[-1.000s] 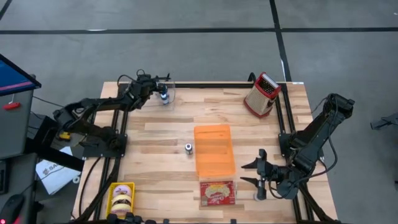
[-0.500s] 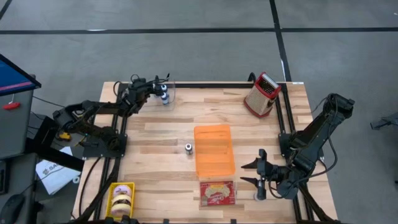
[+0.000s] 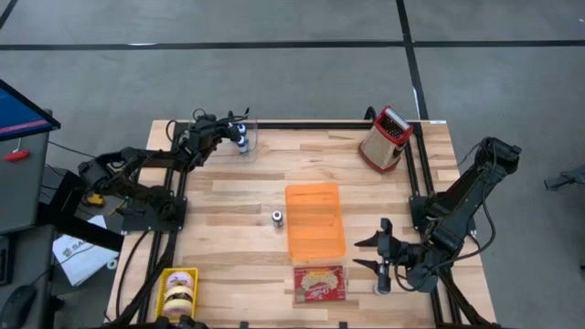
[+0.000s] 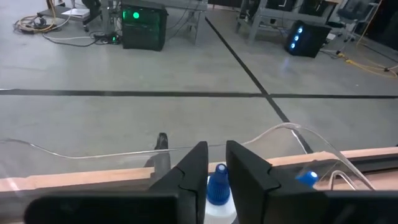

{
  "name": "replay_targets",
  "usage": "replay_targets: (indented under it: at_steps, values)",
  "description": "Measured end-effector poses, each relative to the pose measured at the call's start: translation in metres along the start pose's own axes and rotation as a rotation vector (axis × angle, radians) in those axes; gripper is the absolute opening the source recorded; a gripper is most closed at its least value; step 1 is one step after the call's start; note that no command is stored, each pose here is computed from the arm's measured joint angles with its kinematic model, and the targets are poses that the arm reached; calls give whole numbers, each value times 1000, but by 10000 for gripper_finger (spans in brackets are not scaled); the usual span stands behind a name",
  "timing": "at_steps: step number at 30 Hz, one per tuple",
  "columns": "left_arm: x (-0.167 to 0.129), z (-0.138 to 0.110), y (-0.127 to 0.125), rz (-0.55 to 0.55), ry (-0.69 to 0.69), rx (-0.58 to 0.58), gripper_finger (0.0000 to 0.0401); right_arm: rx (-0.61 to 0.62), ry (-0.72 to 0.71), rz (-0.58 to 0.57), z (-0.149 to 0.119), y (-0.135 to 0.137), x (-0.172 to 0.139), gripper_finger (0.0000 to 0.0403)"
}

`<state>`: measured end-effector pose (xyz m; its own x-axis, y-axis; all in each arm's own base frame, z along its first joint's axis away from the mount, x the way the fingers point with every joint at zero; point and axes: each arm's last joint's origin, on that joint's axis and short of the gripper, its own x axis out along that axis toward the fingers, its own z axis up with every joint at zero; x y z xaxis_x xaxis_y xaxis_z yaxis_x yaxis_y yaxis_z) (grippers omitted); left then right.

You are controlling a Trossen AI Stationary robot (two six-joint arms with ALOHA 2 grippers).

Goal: Pick & Place Food Item
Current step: Put the blue food coloring bottle into the transparent bin, then put the left violet food coloring bottle into the transparent bin

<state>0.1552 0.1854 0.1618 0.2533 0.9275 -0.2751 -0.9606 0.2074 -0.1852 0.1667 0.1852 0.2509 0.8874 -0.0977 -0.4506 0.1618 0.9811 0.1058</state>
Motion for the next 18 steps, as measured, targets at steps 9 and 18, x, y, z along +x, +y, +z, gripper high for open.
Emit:
replay_targets:
  at_steps: [9, 18]
  values:
    - [-1, 1, 0, -7, -7, 14, 83, -4, 10, -14, -2, -2, 0, 195]
    - [-11, 17, -2, -50, -69, 11, 88, -4, 4, -20, -1, -2, 0, 195]
